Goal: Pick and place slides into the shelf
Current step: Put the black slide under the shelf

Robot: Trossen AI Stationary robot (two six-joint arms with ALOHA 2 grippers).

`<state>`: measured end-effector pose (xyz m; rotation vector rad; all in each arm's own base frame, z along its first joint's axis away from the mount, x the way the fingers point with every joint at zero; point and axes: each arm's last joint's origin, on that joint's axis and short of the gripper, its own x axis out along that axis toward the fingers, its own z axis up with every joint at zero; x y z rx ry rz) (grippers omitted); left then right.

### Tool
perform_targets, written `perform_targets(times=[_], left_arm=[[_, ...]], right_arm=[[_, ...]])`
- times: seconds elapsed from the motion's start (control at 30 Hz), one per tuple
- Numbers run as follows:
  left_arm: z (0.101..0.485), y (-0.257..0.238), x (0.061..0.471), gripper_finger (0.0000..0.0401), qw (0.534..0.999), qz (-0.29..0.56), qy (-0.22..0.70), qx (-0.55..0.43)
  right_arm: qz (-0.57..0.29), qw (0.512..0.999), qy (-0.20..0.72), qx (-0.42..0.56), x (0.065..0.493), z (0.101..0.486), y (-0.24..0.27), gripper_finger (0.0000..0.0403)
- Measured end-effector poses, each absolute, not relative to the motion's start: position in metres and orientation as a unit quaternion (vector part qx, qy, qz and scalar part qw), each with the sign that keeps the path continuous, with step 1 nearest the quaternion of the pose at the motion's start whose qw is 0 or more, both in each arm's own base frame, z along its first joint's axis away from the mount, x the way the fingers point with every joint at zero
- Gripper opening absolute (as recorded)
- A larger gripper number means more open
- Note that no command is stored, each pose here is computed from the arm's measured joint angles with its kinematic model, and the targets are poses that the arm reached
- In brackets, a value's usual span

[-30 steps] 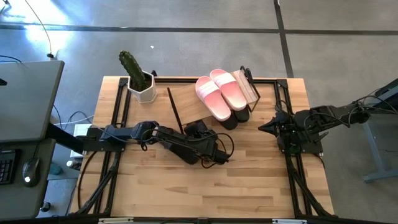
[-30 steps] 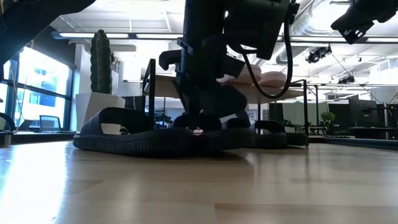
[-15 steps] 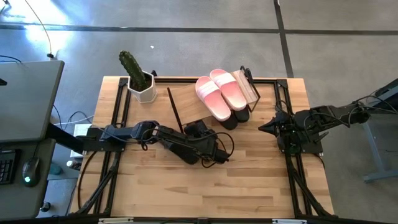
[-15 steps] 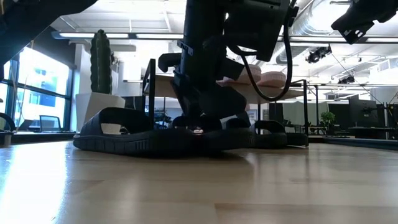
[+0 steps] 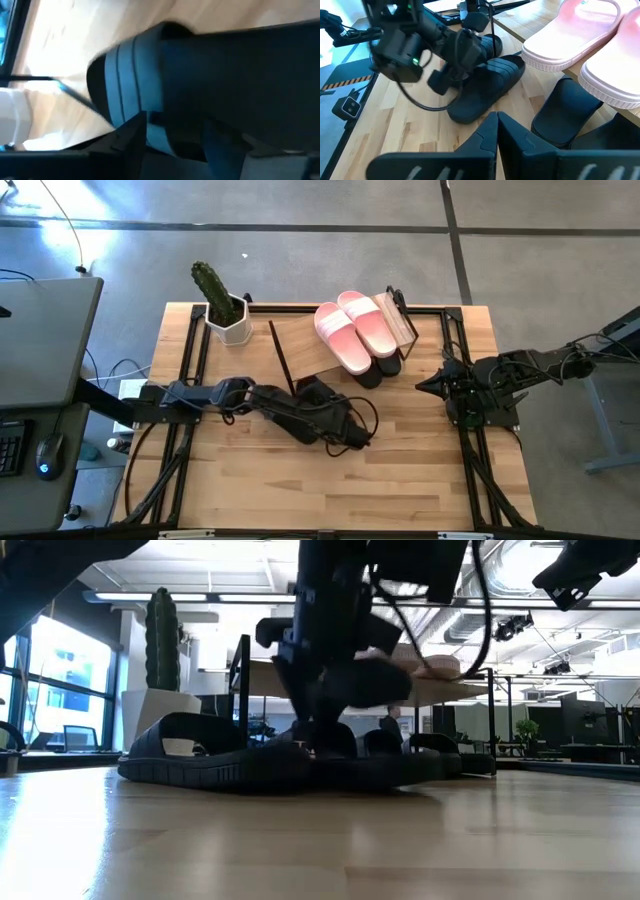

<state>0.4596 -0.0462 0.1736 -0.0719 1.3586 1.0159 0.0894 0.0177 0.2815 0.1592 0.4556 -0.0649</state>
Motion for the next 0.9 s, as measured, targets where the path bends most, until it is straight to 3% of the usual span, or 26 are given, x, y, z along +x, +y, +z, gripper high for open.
perform_targets(times=[0.17,0.53,0.9], left_arm=[[0.187,-0.052,0.464,0.0185,0.683,0.438,0.584,-0.023],[0.19,-0.055,0.463,0.0186,0.687,0.427,0.588,-0.016],[0.242,-0.073,0.448,0.0186,0.726,0.41,0.548,-0.058]], right_arm=[[-0.032,0.971,0.225,0.079,0.089,0.282,0.018,0.0],[-0.032,0.971,0.226,0.079,0.089,0.281,0.018,0.0],[-0.032,0.971,0.226,0.078,0.09,0.281,0.018,0.0]])
